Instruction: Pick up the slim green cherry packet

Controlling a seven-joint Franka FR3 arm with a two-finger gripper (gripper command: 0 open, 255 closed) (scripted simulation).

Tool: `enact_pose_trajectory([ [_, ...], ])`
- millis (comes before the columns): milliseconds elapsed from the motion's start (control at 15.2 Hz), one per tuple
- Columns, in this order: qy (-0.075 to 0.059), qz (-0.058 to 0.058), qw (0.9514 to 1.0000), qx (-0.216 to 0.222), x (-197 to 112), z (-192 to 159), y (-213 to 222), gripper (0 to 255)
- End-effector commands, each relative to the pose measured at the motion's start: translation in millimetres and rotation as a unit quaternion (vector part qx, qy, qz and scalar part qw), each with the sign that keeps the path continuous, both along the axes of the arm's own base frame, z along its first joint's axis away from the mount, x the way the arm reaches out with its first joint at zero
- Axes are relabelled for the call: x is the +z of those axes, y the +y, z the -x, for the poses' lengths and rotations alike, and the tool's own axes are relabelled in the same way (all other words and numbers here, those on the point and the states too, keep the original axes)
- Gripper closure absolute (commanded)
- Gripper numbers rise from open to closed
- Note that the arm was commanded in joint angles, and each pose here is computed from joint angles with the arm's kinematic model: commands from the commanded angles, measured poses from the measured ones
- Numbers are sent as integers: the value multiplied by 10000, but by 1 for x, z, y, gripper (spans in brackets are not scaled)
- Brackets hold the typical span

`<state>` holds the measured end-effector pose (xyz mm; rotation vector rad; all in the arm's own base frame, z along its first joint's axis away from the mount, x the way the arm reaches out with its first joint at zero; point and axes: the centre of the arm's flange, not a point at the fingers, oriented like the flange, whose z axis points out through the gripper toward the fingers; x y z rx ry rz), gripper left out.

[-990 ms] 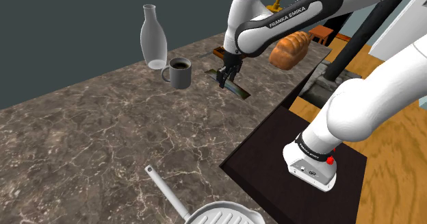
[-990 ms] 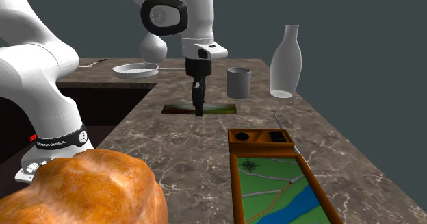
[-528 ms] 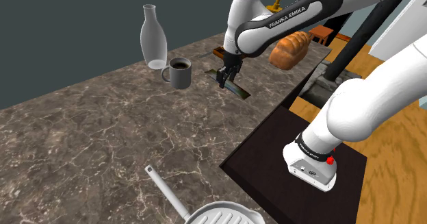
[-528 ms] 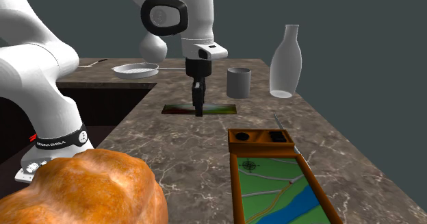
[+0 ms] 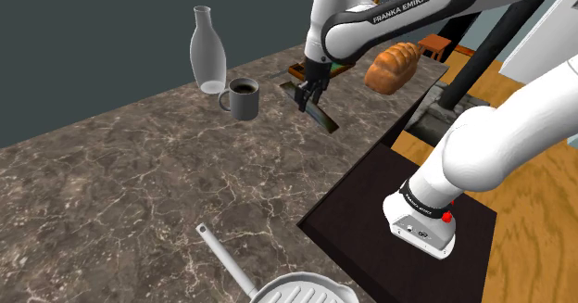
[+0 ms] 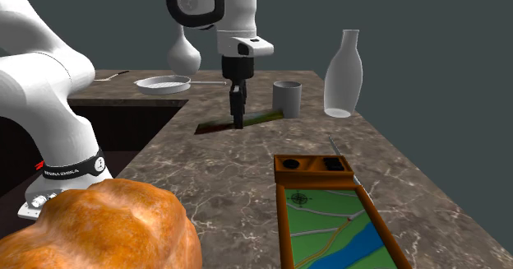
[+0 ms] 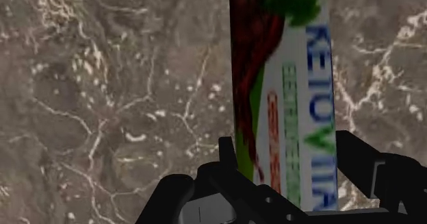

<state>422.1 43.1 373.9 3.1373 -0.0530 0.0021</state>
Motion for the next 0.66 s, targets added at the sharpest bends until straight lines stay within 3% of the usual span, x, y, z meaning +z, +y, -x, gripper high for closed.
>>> enact_pose_trajectory([
  [0, 2, 0, 10000, 0, 11, 0, -1, 255],
  [594, 2, 0, 10000, 0, 49, 0, -1, 255],
])
